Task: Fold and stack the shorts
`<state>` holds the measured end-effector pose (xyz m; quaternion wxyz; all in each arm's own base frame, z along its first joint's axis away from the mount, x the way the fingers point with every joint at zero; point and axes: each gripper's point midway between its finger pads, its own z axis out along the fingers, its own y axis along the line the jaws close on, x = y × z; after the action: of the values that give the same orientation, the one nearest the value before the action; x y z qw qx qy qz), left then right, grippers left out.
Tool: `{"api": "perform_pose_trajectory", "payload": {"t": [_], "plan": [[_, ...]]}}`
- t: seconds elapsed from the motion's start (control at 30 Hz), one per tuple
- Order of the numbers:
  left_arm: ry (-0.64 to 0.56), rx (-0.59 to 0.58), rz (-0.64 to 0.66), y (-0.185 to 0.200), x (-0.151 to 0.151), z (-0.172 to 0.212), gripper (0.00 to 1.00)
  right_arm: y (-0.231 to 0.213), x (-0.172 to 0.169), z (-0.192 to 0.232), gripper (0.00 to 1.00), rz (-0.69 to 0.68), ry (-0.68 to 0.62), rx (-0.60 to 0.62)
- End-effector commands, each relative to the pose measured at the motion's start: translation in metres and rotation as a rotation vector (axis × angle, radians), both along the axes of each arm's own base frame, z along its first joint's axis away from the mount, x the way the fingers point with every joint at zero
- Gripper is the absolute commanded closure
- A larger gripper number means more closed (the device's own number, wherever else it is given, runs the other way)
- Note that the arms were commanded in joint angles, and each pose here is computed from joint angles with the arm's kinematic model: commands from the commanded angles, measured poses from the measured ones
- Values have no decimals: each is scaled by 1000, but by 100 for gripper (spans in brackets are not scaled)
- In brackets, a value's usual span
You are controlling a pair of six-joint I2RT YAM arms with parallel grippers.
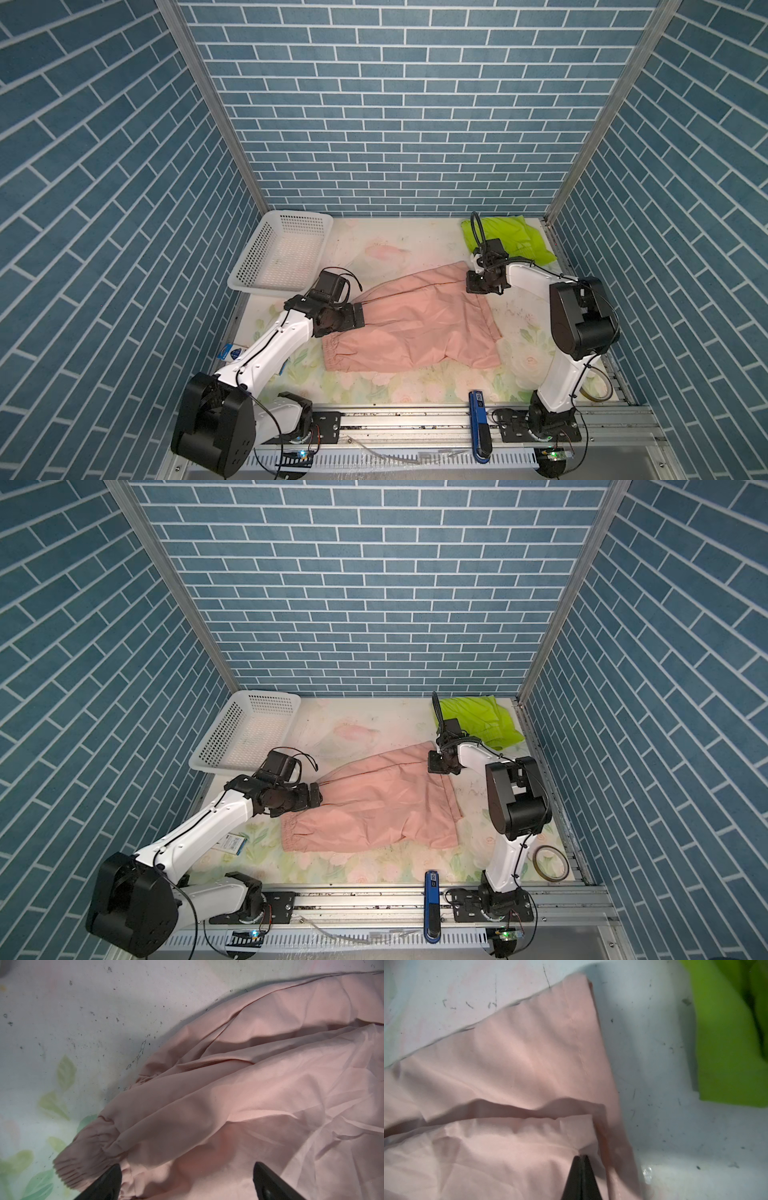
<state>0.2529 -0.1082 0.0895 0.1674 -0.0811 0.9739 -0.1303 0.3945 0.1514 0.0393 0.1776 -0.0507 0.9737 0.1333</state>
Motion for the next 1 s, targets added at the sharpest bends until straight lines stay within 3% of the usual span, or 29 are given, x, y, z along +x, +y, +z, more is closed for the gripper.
{"api": "perform_pose_trajectory", "payload": {"t": [0.0,0.2,0.33,0.4,0.5,0.97], "plan": [[5,10,7,5,-4,-3,0,-1,7,20,100,4,-51,-19],[5,13,8,6,-4,-4,0,-8,7,46,100,2,-125,-74],[5,13,8,6,-5,-5,0,-14,-1,41,100,10,-68,-113],[6,12,7,6,-6,-6,0,-10,-6,31,67,21,-31,-99],[8,10,6,6,-6,-6,0,-8,-11,20,58,21,-3,-95],[13,12,5,6,-8,-8,0,1,-23,-9,62,36,54,-82]]}}
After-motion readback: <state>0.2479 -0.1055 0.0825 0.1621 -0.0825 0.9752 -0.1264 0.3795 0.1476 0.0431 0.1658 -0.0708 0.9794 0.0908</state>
